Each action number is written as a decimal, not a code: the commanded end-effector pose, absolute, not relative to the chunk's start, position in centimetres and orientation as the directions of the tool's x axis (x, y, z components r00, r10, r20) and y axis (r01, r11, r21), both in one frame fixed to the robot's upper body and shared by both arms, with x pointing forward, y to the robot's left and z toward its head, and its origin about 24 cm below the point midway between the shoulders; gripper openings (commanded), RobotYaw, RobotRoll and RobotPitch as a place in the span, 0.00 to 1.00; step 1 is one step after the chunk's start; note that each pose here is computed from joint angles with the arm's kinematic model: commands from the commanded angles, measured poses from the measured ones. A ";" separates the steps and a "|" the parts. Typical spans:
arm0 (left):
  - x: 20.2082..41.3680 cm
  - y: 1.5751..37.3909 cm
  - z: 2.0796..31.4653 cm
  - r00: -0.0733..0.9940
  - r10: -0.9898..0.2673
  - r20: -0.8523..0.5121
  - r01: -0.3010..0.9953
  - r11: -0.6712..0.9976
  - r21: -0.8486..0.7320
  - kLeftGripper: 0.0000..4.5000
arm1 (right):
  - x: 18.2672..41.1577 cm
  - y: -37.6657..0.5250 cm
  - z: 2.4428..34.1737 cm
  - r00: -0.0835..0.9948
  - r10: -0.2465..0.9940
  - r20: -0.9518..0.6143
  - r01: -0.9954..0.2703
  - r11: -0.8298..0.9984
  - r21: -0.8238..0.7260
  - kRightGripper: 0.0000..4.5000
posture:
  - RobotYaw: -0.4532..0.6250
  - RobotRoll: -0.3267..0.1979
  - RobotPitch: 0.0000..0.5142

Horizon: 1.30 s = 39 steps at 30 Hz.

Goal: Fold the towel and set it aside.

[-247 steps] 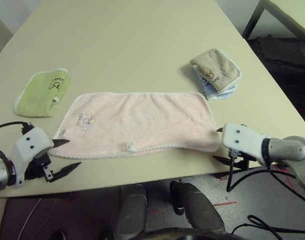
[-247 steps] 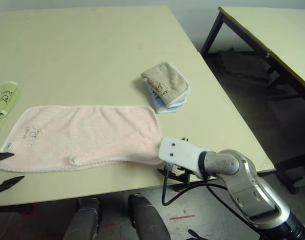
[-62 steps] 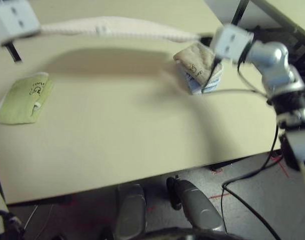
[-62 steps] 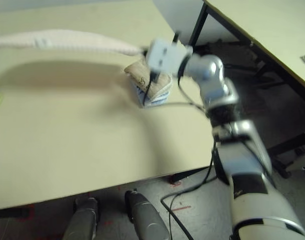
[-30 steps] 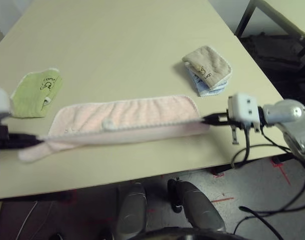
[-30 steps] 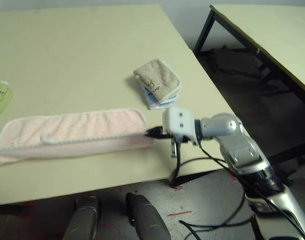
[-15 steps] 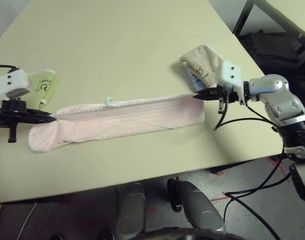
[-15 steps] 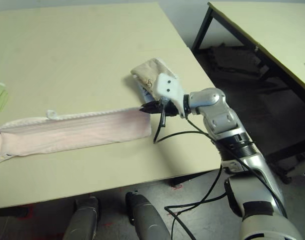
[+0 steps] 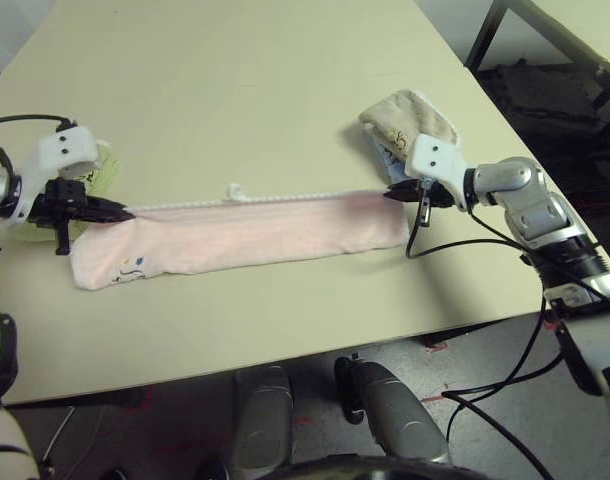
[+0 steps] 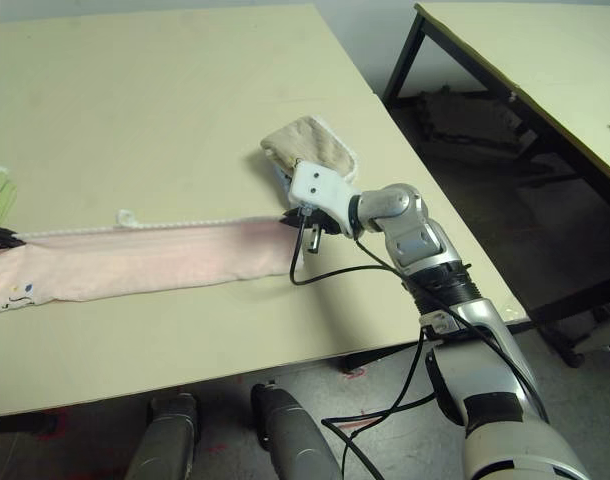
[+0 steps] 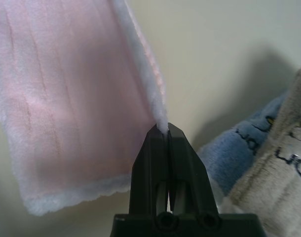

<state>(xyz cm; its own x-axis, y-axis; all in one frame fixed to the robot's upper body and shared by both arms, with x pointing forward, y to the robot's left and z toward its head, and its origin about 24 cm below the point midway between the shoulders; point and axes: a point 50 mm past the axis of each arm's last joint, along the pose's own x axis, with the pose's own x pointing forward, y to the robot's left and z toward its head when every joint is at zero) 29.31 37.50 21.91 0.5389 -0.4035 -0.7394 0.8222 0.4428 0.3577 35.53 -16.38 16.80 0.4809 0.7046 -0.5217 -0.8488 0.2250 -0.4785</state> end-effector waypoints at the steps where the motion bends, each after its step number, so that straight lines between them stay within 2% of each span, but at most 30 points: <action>1: 29.0 38.2 21.4 0.525 -0.352 -0.775 0.816 0.466 0.341 0.01 | 35.8 -17.9 16.5 0.528 0.654 -0.542 -0.833 0.276 -0.479 0.00 | 0.35 0.62 0.39; 12: 27.8 39.6 20.2 0.483 -0.296 -0.824 0.811 0.507 0.293 0.01 | 35.7 -17.0 16.4 0.531 0.673 -0.515 -0.827 0.279 -0.488 0.00 | 0.35 0.62 0.39; 16: 27.8 39.8 20.2 0.510 -0.269 -0.817 0.793 0.516 0.325 0.23 | 36.1 -16.7 16.8 0.557 0.670 -0.491 -0.810 0.306 -0.500 0.23 | 0.35 0.62 0.39; 19: 27.7 40.1 20.2 0.513 -0.251 -0.821 0.786 0.522 0.331 0.47 | 36.3 -16.6 17.1 0.575 0.672 -0.467 -0.794 0.320 -0.517 0.49 | 0.35 0.62 0.39; 23: 27.7 40.4 20.4 0.534 -0.219 -0.817 0.772 0.521 0.365 0.77 | 36.3 -16.7 17.4 0.583 0.671 -0.458 -0.787 0.325 -0.524 0.79 | 0.35 0.62 0.38; 25: 27.7 40.5 20.6 0.551 -0.207 -0.808 0.761 0.521 0.385 0.93 | 36.2 -16.9 17.4 0.584 0.668 -0.461 -0.788 0.328 -0.521 0.98 | 0.35 0.62 0.38; 26: 27.6 40.6 20.8 0.560 -0.203 -0.803 0.756 0.522 0.395 0.99 | 36.1 -17.4 17.5 0.585 0.663 -0.467 -0.790 0.335 -0.514 1.00 | 0.35 0.62 0.38; 29: 26.8 41.2 21.0 0.569 -0.209 -0.796 0.747 0.535 0.394 0.99 | 35.7 -19.2 17.5 0.594 0.636 -0.493 -0.795 0.369 -0.482 1.00 | 0.35 0.62 0.38; 34: 24.1 42.9 20.8 0.559 -0.219 -0.800 0.746 0.554 0.370 0.99 | 34.4 -22.5 17.4 0.594 0.601 -0.535 -0.804 0.463 -0.372 1.00 | 0.35 0.62 0.39; 39: 21.7 43.9 21.0 0.574 -0.257 -0.777 0.731 0.589 0.345 0.99 | 31.7 -23.0 17.2 0.459 0.662 -0.592 -0.874 0.457 -0.165 1.00 | 0.36 0.62 0.38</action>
<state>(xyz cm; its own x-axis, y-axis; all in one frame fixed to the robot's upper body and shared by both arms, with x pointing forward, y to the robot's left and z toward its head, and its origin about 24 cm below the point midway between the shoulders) 22.43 43.59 20.27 0.5561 -0.2443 -0.7944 0.7412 0.5782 0.3411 32.58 -23.04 17.13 0.5113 0.6349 -0.5791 -0.8493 0.4765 -0.2274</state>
